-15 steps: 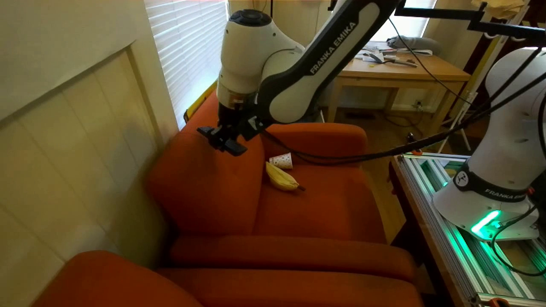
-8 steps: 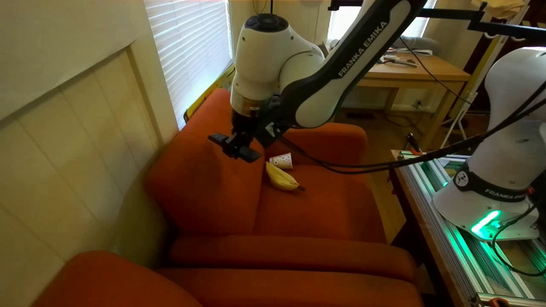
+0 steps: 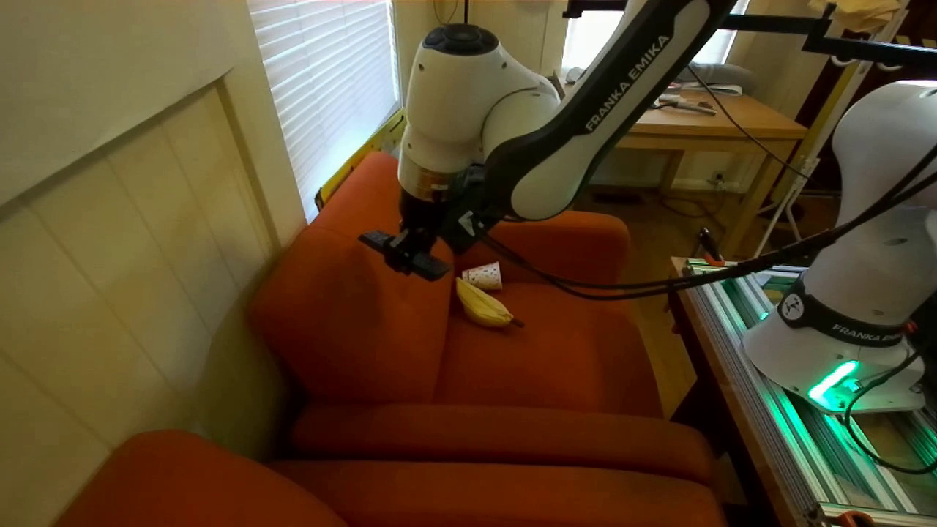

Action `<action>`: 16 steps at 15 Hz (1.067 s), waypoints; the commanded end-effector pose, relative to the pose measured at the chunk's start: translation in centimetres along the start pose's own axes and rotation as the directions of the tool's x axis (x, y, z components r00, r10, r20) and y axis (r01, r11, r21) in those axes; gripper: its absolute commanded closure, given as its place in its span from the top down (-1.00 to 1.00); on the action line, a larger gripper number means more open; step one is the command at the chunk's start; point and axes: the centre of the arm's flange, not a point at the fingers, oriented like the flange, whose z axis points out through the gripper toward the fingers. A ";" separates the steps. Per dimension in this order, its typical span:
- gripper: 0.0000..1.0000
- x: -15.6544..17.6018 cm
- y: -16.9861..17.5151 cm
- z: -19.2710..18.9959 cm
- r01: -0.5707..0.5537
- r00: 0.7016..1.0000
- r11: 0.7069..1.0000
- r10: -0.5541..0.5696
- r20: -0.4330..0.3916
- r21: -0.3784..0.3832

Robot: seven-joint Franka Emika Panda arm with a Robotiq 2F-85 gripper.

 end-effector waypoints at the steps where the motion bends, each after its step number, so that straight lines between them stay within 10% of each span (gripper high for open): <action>1: -0.51 -2.4 -0.7 -0.5 0.060 0.998 0.998 -0.059 -0.021 0.027; 16: -0.51 -13.0 -6.2 1.2 0.342 0.940 0.938 -0.342 -0.001 0.065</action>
